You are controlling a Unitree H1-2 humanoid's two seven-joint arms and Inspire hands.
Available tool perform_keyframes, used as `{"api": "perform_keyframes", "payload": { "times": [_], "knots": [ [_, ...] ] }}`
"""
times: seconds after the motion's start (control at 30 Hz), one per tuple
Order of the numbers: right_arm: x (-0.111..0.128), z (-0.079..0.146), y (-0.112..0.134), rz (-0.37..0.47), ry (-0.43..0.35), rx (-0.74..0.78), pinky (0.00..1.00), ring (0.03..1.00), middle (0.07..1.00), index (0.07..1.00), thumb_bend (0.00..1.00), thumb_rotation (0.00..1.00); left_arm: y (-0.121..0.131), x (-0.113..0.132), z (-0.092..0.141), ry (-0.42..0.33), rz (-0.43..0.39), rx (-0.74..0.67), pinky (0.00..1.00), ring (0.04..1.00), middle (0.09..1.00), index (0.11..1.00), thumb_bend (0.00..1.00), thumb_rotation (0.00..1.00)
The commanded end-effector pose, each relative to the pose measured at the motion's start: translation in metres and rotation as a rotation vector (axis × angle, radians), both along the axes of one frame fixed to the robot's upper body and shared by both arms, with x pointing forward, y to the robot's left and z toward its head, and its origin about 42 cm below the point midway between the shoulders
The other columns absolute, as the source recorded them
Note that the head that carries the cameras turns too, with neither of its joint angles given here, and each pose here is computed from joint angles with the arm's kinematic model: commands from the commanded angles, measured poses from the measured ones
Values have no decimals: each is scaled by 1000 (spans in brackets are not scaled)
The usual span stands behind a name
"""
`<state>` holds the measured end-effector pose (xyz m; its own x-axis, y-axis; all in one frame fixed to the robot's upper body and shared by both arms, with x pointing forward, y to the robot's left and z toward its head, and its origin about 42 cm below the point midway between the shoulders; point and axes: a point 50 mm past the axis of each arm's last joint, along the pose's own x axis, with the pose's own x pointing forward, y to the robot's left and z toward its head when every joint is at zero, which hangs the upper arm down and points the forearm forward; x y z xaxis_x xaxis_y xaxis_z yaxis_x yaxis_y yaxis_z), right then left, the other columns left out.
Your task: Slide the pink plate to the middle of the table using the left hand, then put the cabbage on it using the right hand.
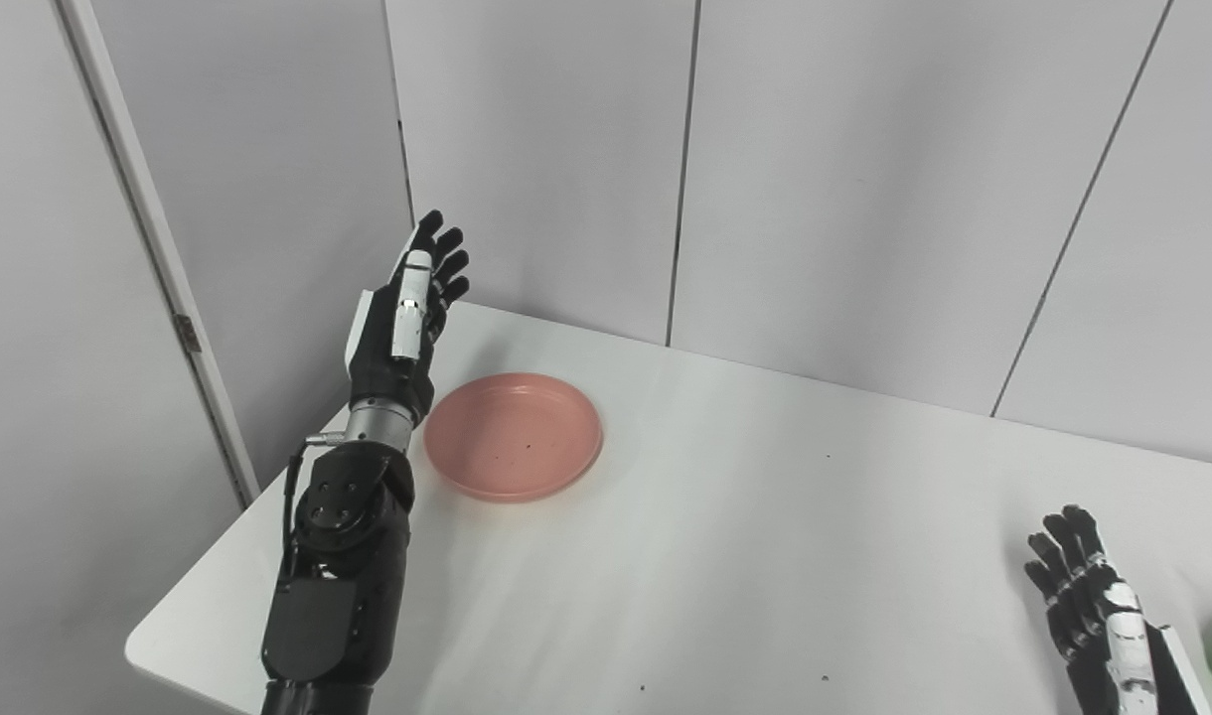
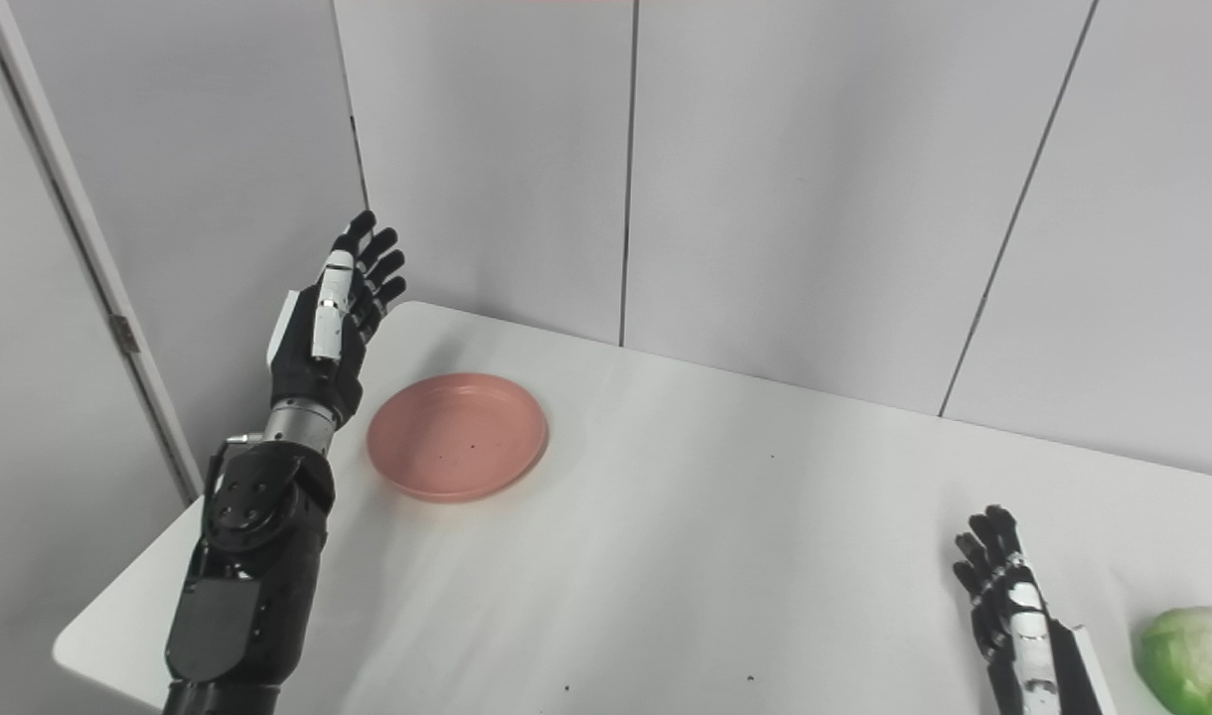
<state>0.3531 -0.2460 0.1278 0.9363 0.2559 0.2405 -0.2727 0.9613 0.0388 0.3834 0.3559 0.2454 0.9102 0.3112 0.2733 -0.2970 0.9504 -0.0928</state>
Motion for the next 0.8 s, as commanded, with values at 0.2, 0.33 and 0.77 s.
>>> {"api": "perform_keyframes", "payload": {
  "times": [0.2, 0.33, 0.77],
  "knots": [
    [-21, -32, -10, -13, 110, 5, 992, 975, 982, 990, 412, 1000, 30, 16, 24, -57, 53, 26, 889, 901, 907, 899, 419, 1000],
    [-22, -31, -10, -13, 113, 5, 994, 973, 979, 987, 415, 1000, 41, 21, 20, -48, 64, 1, 885, 895, 897, 880, 414, 1000],
    [-23, -30, -12, -6, 121, 6, 996, 976, 981, 984, 416, 1000, 67, 33, 7, 0, 82, -100, 885, 884, 876, 856, 389, 1000]
  ]
}}
